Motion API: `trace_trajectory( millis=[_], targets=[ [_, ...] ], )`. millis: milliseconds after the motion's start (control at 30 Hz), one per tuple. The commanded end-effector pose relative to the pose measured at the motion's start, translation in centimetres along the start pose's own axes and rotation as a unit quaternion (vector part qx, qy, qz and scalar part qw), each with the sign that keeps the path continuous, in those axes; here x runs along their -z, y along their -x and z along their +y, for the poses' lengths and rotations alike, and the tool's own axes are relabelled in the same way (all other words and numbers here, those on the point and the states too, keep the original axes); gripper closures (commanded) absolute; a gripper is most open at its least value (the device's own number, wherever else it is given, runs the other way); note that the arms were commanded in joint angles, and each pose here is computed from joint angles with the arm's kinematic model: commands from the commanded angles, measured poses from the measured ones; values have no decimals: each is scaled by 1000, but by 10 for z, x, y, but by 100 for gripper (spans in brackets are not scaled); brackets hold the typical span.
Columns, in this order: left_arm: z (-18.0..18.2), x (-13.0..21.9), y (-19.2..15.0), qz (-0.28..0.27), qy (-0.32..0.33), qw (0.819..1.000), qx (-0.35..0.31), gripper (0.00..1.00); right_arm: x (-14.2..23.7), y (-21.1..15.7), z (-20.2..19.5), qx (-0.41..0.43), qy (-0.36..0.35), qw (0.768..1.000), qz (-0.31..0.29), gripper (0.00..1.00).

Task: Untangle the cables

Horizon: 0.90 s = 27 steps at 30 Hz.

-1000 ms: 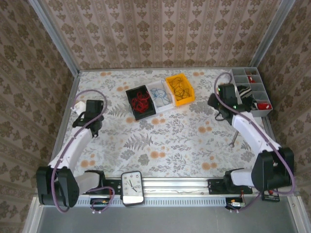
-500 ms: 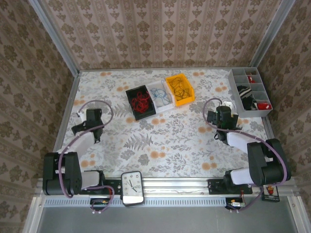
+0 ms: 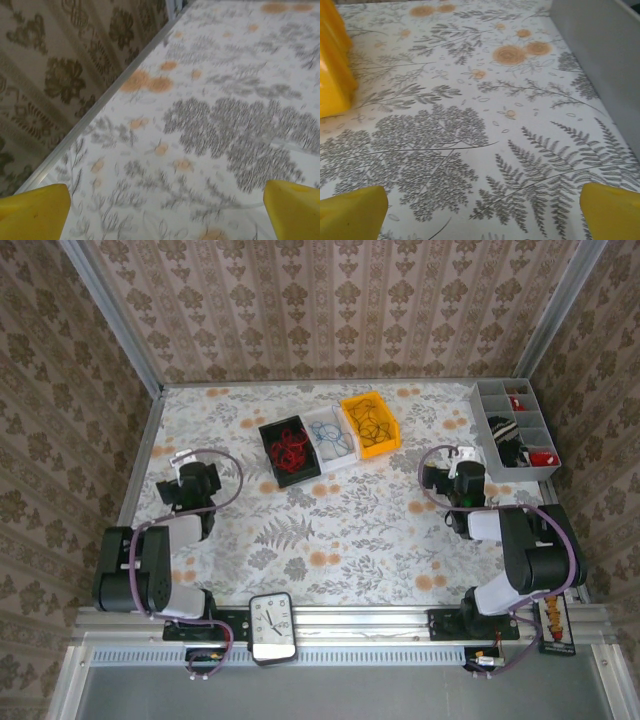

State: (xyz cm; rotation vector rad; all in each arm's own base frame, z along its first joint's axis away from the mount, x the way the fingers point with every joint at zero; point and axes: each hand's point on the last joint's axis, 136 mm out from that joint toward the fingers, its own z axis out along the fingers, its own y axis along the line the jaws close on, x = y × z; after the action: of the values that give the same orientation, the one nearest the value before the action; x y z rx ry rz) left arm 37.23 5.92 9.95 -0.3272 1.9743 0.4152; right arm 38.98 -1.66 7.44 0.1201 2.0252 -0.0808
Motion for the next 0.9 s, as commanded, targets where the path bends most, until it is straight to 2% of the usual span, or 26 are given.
trace_trajectory(
  millis=[0, 133, 200, 267, 300, 333, 400, 433, 600, 867],
  targets=[
    [-16, -5, 21, -37, -33, 999, -21, 0, 1, 24, 11, 5, 31, 998, -50, 0],
    [-48, -5, 21, -42, -86, 993, -74, 0, 2, 24, 12, 8, 27, 998, -52, 0],
    [-50, -3, 20, -48, -108, 991, -69, 0, 2, 24, 12, 8, 27, 998, -51, 0],
    [-58, 2, 10, -53, -162, 984, -57, 0, 2, 25, 12, 8, 27, 998, -52, 0],
    [-61, 4, 11, -91, -180, 978, -61, 0, 2, 24, 12, 8, 27, 998, -51, 0],
    [-60, 5, 3, -65, -175, 980, -62, 0, 2, 24, 12, 8, 27, 998, -50, 0],
    [-61, 0, 9, -74, -174, 980, -63, 0, 2, 24, 12, 8, 27, 998, -50, 0],
    [-60, 0, 4, -55, -177, 981, -58, 0, 2, 24, 12, 8, 27, 998, -50, 0],
    [-47, -2, 8, -71, -134, 987, -46, 0, 2, 24, 12, 8, 28, 998, -51, 0],
    [-47, -2, 8, -70, -135, 987, -46, 0, 2, 23, 12, 8, 28, 998, -49, 0]
  ],
)
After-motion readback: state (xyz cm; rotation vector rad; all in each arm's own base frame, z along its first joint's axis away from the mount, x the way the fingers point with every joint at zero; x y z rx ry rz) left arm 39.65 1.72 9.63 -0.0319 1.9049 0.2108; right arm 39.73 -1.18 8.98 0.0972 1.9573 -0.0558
